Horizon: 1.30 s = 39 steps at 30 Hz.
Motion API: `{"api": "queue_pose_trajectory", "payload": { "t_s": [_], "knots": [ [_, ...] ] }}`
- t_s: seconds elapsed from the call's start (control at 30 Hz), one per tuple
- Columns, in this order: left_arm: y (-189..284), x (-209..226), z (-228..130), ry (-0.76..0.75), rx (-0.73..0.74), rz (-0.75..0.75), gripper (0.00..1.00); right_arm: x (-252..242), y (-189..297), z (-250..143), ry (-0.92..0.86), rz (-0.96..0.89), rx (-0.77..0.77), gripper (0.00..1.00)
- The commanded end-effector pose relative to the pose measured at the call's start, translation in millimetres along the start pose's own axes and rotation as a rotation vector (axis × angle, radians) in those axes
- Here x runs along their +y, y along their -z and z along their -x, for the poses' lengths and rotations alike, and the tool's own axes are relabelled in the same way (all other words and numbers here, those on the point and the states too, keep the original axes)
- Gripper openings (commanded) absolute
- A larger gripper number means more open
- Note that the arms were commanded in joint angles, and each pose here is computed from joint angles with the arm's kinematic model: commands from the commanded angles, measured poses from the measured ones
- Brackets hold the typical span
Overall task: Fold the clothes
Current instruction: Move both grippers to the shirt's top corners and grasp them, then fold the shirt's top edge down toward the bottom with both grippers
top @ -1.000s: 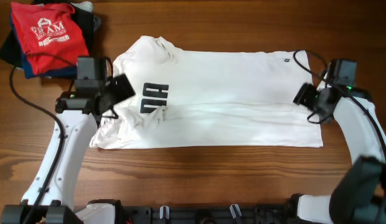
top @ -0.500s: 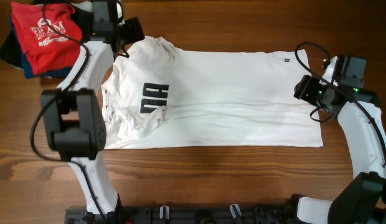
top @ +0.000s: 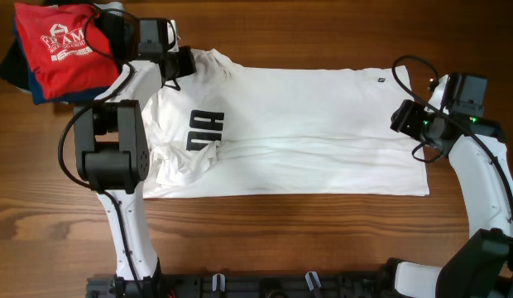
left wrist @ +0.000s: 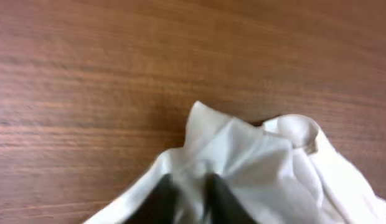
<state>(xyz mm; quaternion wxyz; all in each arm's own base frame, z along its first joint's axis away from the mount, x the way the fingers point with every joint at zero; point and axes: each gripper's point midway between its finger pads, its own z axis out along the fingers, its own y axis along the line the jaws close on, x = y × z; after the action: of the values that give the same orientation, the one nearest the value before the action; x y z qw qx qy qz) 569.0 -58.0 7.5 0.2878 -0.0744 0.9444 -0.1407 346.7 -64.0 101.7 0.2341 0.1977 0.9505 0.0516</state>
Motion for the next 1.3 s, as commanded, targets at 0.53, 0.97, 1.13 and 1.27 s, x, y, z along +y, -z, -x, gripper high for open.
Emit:
{"api": "queue_pose_trajectory", "payload": {
  "t_s": [0.53, 0.97, 1.13, 1.27],
  "knots": [
    [51, -14, -1, 0.126, 0.077, -0.015, 0.04, 17, -12, 94, 0.094, 0.007, 0.005, 0.75],
    [51, -13, -4, 0.128, 0.087, -0.012, 0.04, -1, -132, 150, 0.121, -0.077, -0.053, 0.76],
    [51, -13, -4, 0.128, 0.087, -0.012, 0.04, 5, -164, 136, 0.127, -0.03, -0.014, 0.76],
    [51, -14, -5, 0.127, 0.091, -0.012, 0.04, 18, -180, 132, 0.146, 0.001, -0.016, 0.76]
  ]
}}
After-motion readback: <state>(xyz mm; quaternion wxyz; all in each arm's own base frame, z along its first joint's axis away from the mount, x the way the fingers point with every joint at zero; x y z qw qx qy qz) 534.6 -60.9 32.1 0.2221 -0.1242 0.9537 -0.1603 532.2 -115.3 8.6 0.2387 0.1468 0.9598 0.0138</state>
